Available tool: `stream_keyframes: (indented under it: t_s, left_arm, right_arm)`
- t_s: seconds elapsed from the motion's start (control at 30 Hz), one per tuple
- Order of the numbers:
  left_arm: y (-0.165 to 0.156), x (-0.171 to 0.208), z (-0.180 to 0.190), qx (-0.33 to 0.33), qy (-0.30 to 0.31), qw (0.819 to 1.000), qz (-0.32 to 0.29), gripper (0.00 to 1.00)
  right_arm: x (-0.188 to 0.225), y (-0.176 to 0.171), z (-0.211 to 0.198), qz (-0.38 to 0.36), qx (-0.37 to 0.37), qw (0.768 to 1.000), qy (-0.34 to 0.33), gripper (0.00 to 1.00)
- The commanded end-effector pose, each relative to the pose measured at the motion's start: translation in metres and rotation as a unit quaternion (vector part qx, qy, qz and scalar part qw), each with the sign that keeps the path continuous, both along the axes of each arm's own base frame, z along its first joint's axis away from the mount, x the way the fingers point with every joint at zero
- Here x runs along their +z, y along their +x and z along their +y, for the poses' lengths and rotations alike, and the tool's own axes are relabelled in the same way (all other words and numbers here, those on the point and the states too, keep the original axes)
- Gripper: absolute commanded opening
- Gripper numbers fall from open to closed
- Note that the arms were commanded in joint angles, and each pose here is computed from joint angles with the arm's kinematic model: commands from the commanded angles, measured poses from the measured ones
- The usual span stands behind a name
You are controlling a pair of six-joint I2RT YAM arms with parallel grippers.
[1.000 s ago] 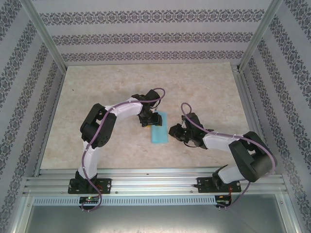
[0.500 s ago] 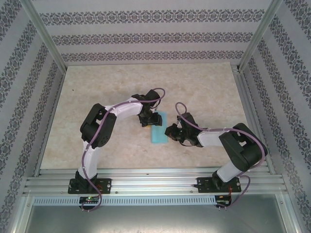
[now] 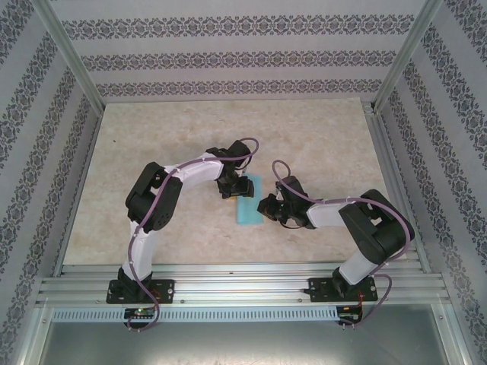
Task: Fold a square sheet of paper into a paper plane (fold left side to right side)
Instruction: Hold the square sheet of paper at the center of the table.
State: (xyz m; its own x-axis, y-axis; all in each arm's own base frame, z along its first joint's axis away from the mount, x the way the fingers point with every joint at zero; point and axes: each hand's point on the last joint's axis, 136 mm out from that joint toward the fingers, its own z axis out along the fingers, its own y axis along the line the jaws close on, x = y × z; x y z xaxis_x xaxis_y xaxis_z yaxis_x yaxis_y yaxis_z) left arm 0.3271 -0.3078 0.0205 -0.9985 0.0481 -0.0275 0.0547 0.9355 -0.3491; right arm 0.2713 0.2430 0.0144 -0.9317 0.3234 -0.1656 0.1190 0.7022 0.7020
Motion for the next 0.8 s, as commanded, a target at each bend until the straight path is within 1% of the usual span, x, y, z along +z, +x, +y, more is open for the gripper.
stream_keyframes:
  t_s: [0.0, 0.17, 0.47, 0.6, 0.77]
  left_arm:
    - [-0.017, -0.051, -0.013, -0.032, 0.012, 0.999, 0.019, 0.56]
    - [-0.016, -0.048, -0.013, -0.033, 0.009, 0.999, 0.017, 0.56]
    - [-0.008, -0.026, -0.018, -0.036, -0.011, 0.999, -0.002, 0.58]
    - [0.005, -0.001, -0.011, -0.029, -0.029, 0.999, -0.021, 0.60]
    - [0.025, 0.043, 0.000, -0.015, -0.076, 0.996, -0.054, 0.64]
  right_arm:
    - [-0.007, 0.000, 0.001, 0.002, 0.011, 1.000, -0.021, 0.10]
    - [-0.014, -0.004, -0.005, 0.011, 0.014, 0.999, -0.043, 0.10]
    - [-0.028, -0.016, -0.016, 0.034, 0.019, 0.996, -0.079, 0.09]
    - [-0.036, -0.022, -0.021, 0.045, 0.018, 0.995, -0.088, 0.08]
    - [-0.042, -0.026, -0.022, 0.054, 0.019, 0.994, -0.089, 0.08]
